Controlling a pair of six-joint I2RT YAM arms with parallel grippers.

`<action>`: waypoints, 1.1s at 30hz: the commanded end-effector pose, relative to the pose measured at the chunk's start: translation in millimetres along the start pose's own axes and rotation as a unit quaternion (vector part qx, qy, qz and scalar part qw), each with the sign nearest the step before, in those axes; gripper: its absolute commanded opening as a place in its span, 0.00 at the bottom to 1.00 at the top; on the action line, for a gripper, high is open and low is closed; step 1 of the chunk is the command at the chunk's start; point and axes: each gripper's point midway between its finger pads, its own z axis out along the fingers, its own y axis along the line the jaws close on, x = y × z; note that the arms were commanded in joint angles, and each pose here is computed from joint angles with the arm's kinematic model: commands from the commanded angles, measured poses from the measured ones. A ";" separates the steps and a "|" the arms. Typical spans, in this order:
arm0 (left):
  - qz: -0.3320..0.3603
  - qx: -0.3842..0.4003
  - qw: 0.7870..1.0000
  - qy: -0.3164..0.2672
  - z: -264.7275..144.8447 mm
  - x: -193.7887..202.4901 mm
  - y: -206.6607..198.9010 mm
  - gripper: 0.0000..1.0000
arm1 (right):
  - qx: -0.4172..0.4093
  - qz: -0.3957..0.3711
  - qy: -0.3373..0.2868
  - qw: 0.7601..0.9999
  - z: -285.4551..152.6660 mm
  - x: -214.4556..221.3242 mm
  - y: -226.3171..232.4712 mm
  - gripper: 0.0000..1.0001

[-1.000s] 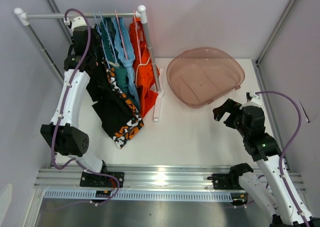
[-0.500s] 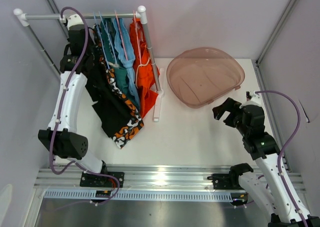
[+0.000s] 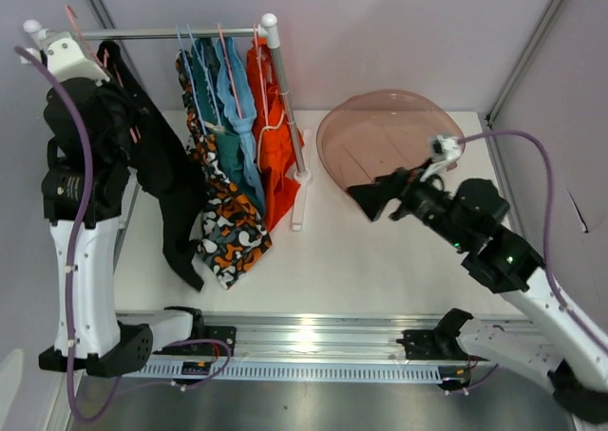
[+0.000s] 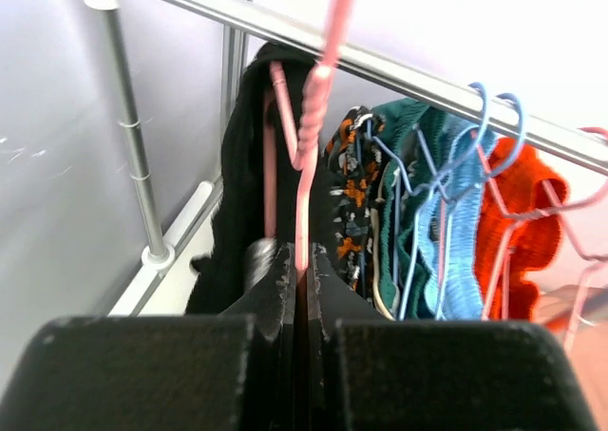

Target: Remove the shorts from the hanger

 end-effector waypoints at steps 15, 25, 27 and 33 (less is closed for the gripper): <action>-0.018 -0.007 1.000 -0.013 -5.2 2.0 4.4 0.00 | -0.151 -0.127 0.067 0.978 104.4 94.6 267.9 0.99; -0.020 -0.003 1.000 -0.013 -12.3 7.8 7.9 0.00 | -0.148 -0.098 0.051 0.983 136.5 112.7 305.4 0.99; -0.026 0.005 0.999 -0.018 -17.6 2.9 6.7 0.00 | -0.141 -0.099 0.045 0.984 146.6 118.2 306.1 0.99; -0.036 0.016 0.999 -0.026 -29.2 -6.7 6.5 0.00 | -0.109 -0.096 0.045 0.988 187.3 150.0 288.9 0.91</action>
